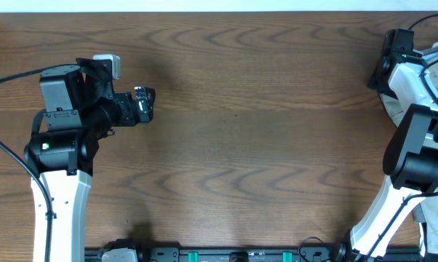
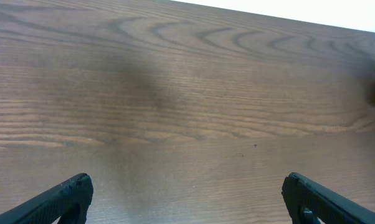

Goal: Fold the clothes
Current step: 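Reach the right gripper to the khaki shorts pile and grasp an edge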

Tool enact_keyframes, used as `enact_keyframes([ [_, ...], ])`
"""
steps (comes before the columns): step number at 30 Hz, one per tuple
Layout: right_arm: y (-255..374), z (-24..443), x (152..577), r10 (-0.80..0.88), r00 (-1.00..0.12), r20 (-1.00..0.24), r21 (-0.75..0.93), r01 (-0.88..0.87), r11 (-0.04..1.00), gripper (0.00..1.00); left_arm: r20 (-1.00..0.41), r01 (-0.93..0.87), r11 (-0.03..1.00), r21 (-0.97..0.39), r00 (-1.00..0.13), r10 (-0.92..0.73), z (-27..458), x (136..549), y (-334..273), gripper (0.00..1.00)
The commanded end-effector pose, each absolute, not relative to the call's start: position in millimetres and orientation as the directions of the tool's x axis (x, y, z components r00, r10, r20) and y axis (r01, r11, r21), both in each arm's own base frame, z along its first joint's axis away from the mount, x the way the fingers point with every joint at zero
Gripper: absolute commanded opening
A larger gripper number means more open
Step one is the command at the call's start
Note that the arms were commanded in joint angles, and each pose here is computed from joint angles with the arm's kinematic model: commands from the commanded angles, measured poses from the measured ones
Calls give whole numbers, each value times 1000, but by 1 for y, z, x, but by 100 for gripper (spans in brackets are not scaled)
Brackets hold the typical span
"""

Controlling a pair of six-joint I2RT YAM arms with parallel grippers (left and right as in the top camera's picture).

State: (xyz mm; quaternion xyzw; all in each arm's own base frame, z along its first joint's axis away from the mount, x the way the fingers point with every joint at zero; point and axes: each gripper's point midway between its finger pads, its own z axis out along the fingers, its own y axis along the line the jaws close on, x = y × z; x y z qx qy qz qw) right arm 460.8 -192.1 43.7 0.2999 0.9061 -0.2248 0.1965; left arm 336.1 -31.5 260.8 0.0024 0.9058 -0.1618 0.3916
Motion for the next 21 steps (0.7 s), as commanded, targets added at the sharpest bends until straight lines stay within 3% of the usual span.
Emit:
enact_keyframes([
  [1,-191,26,457,464,-756,-461,-322,630,707,70,-724,150,942,-301,-679,-124,271,338,-35,98],
  [3,-190,17,455,467,-767,-440,-327,621,712,54,-722,149,942,-302,-680,-124,271,338,-35,98],
  [4,-189,16,454,468,-769,-437,-328,620,713,41,-722,149,942,-302,-680,-124,271,338,-35,98],
  [6,-189,16,455,465,-769,-438,-328,619,713,4,-723,149,942,-302,-680,-124,271,338,-35,98],
  [10,-181,52,465,402,-777,-484,-326,587,741,1,-722,147,941,-304,-680,-127,271,338,-35,98],
  [13,-161,105,477,306,-774,-554,-306,531,790,1,-723,147,941,-304,-679,-127,271,338,-35,98],
  [21,-71,209,497,158,-687,-709,-107,326,939,1,-723,147,941,-304,-679,-127,271,338,-35,98],
])
